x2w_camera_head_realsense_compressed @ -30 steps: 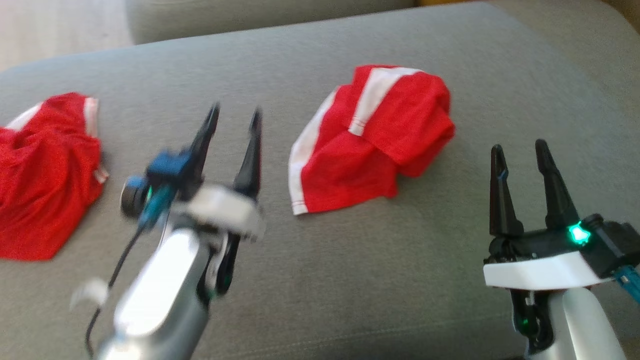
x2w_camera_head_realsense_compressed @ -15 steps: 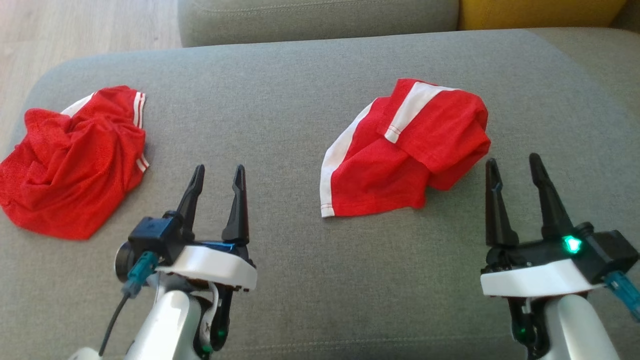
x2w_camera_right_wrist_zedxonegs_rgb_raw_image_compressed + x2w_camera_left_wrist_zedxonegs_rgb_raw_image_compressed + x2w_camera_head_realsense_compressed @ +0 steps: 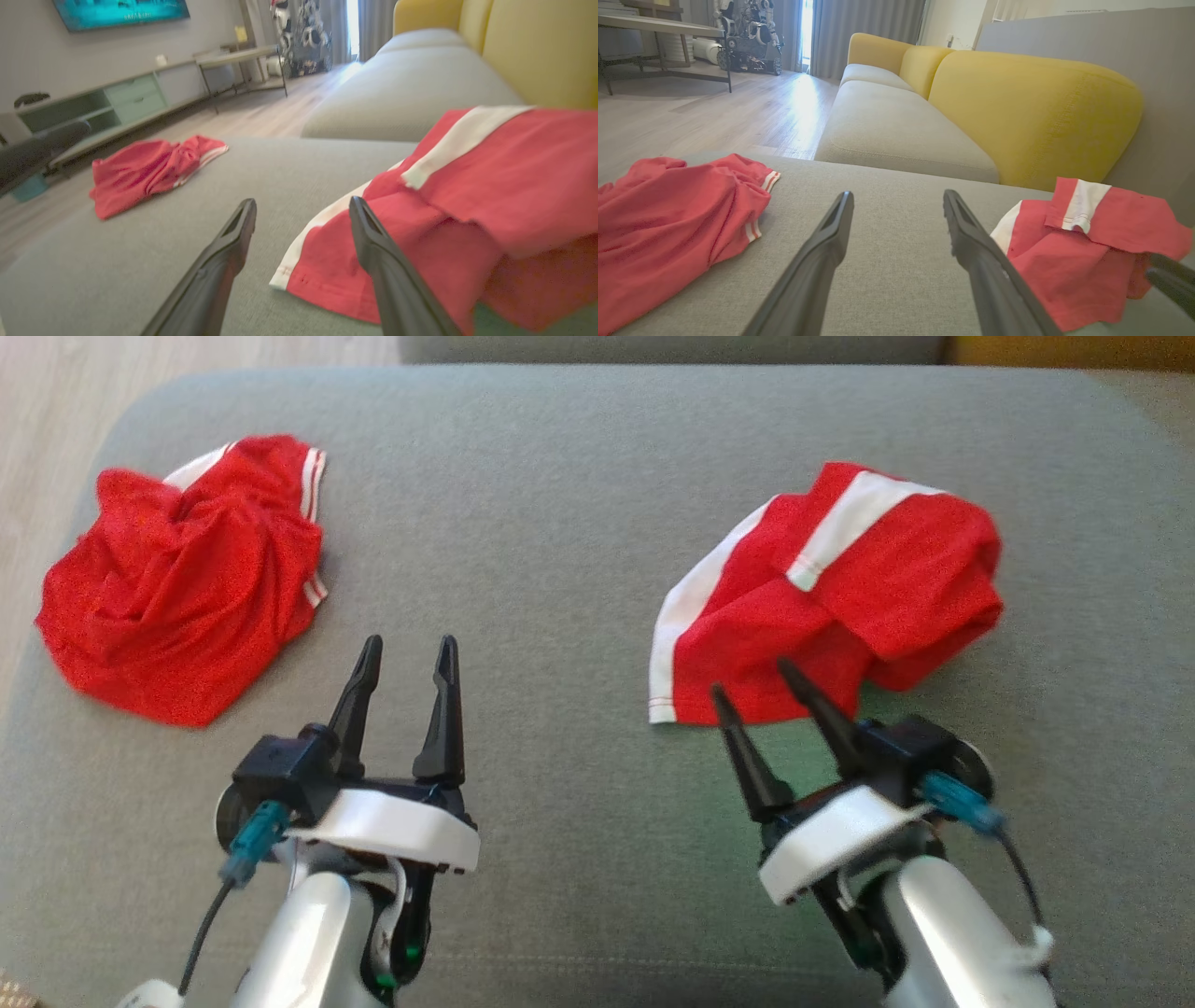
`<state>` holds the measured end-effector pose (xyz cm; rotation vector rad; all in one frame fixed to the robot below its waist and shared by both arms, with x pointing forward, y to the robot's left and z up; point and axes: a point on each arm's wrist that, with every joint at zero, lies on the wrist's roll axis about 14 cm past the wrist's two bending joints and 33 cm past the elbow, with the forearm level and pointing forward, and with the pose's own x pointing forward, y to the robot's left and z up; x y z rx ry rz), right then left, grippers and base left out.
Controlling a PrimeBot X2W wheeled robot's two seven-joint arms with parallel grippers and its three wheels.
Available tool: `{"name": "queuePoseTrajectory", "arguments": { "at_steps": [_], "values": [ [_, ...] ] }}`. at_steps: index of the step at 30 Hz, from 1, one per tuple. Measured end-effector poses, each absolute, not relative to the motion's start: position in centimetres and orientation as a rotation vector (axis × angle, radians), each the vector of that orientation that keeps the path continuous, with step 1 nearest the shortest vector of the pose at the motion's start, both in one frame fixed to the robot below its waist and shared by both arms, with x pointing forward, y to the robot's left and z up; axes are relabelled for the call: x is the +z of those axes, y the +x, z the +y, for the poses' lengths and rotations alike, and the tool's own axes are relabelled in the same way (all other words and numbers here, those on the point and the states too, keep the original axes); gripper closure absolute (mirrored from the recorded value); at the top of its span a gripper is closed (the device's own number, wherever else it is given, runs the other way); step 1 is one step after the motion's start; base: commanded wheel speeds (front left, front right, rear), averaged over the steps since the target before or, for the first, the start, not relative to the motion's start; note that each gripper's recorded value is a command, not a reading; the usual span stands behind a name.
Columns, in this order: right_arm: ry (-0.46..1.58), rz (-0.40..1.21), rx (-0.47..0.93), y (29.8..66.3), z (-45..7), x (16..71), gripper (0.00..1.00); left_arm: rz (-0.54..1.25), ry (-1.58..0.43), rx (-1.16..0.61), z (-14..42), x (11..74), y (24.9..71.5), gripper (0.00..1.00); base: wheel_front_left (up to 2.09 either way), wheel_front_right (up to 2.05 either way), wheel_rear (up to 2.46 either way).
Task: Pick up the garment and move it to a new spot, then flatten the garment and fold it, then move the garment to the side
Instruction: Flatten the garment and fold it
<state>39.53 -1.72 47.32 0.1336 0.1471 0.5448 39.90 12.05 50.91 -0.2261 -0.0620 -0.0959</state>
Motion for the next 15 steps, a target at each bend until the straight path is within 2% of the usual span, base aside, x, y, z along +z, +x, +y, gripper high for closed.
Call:
{"name": "queuePoseTrajectory", "arguments": {
  "at_steps": [6, 11, 15],
  "values": [
    [0.039, 0.347, 0.660, 40.0, 1.7, 42.3, 0.00, -0.041, -0.253, -0.027, 13.9, 50.2, 40.1, 0.00, 0.00, 0.00, 0.00],
    [-0.069, 0.421, 0.709, 40.9, 2.8, 39.6, 0.00, -0.026, -0.252, 0.021, 15.2, 49.6, 39.8, 0.00, 0.00, 0.00, 0.00],
    [-0.113, 0.461, 0.698, 41.7, 2.4, 38.1, 0.00, -0.014, -0.249, 0.056, 16.2, 49.2, 39.5, 0.00, 0.00, 0.00, 0.00]
  ]
}}
